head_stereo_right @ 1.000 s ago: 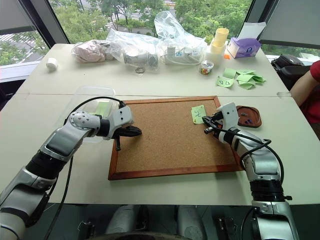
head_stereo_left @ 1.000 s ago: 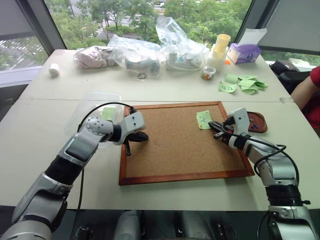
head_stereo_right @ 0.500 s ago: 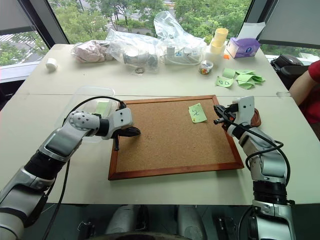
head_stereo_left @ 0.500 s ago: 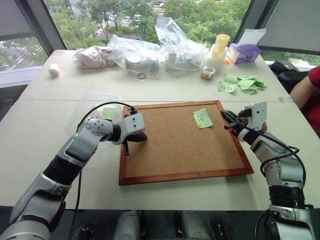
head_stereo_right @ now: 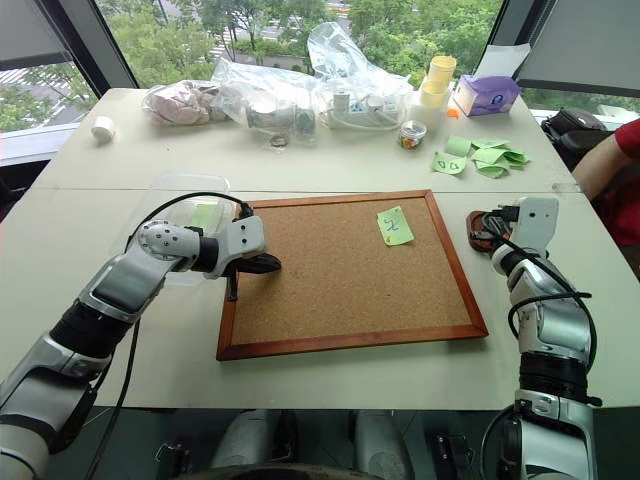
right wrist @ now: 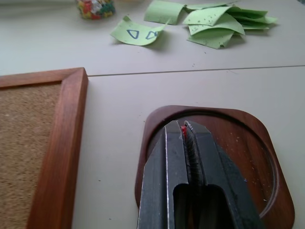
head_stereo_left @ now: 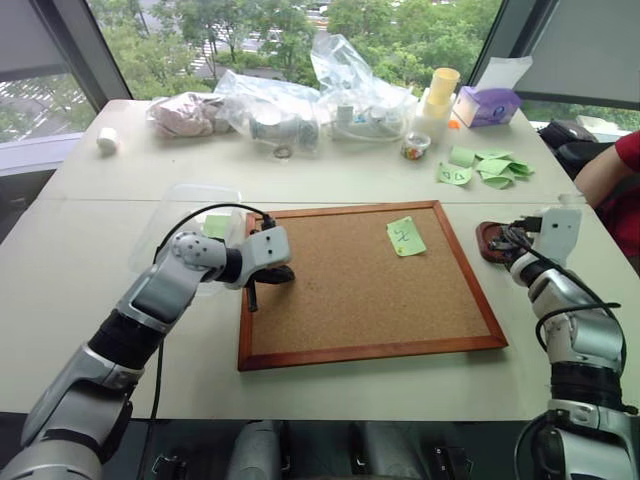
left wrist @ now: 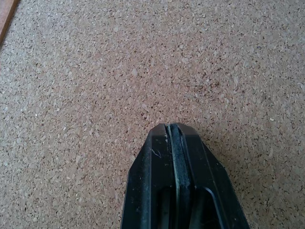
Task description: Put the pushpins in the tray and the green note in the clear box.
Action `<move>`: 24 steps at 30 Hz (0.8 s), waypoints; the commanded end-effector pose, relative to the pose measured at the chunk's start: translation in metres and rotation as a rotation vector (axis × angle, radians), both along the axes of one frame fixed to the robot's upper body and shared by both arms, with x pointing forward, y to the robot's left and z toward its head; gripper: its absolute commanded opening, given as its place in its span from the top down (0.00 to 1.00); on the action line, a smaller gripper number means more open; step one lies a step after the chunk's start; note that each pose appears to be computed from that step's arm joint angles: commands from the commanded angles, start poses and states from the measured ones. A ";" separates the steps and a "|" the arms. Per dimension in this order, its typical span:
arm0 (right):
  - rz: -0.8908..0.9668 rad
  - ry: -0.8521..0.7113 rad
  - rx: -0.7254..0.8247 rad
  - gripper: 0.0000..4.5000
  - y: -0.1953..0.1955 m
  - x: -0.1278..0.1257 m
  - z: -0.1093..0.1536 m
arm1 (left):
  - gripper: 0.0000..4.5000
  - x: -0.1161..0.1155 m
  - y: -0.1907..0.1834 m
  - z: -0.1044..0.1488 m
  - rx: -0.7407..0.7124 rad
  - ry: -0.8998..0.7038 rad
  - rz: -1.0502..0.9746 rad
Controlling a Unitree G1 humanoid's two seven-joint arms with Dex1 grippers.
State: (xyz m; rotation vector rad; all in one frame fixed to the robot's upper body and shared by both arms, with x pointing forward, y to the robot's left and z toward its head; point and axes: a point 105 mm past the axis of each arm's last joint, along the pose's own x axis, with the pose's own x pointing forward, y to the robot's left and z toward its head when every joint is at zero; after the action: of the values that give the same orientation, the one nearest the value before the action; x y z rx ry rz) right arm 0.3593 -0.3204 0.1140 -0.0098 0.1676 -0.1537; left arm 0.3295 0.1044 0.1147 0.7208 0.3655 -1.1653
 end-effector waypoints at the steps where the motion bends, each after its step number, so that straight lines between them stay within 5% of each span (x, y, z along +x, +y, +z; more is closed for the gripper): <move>1: -0.046 -0.019 -0.033 0.99 -0.014 0.002 0.012 | 1.00 0.000 -0.001 0.003 -0.001 -0.015 -0.007; 4: -0.060 0.004 -0.029 0.78 -0.018 0.004 0.006 | 1.00 0.000 -0.001 0.003 -0.003 -0.013 -0.001; 11: -0.075 -0.006 -0.020 0.02 -0.022 0.006 0.007 | 1.00 0.000 0.000 0.003 -0.004 -0.011 0.007; 19: -0.094 -0.073 -0.009 0.02 -0.025 0.005 0.019 | 1.00 0.000 0.000 0.002 -0.006 -0.011 0.012; 24: -0.143 -0.225 0.003 0.02 -0.035 0.000 0.052 | 1.00 0.001 0.000 0.002 -0.006 -0.011 0.011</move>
State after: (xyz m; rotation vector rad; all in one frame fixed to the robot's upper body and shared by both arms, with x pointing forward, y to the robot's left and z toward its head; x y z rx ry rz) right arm 0.3602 -0.3507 0.1243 0.0335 0.1014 -0.2786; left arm 0.3296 0.1037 0.1145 0.7171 0.3666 -1.1601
